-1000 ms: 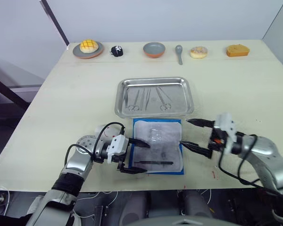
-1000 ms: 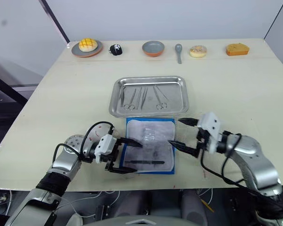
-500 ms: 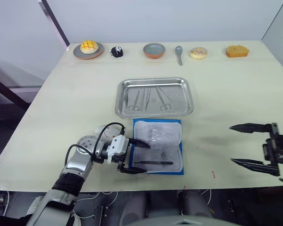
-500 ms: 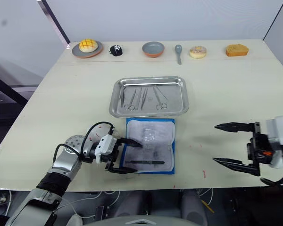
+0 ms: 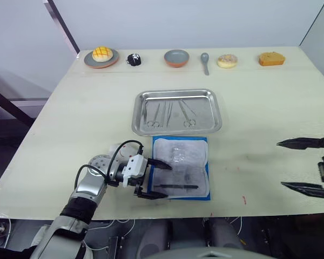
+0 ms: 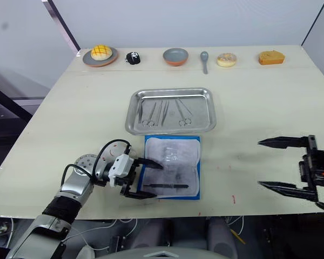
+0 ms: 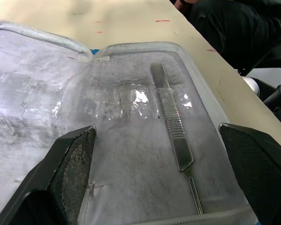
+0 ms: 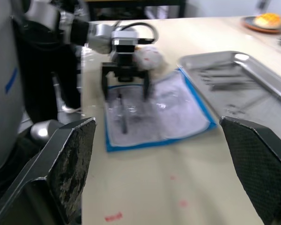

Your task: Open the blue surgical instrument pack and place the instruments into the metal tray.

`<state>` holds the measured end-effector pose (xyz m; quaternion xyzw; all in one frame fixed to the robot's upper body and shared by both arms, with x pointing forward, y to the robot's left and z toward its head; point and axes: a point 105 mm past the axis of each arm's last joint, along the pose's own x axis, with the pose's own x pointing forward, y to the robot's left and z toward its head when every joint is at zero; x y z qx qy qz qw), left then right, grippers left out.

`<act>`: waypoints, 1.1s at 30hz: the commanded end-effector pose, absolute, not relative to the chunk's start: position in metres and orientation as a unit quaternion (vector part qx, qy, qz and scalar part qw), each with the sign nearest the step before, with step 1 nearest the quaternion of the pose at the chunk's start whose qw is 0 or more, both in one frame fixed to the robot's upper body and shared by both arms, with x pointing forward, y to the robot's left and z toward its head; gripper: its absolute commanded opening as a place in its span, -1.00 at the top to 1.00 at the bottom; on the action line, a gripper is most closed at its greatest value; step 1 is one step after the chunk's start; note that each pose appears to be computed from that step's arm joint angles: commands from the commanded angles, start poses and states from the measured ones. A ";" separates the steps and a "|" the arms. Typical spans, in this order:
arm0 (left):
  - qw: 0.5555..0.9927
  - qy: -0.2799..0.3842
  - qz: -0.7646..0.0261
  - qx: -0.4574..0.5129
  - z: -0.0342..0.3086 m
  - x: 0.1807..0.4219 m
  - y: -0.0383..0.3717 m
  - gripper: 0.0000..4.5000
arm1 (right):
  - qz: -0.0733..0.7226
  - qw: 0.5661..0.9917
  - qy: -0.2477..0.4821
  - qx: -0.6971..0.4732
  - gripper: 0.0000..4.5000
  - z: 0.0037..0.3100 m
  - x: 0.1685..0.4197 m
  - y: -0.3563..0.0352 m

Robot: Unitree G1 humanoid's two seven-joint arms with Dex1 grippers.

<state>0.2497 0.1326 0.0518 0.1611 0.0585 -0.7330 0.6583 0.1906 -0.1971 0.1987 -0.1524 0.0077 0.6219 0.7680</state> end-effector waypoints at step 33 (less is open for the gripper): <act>0.647 0.134 -0.736 0.148 0.026 0.234 0.142 -1.00 | 0.634 0.726 0.087 -0.254 -0.96 0.078 0.236 -0.066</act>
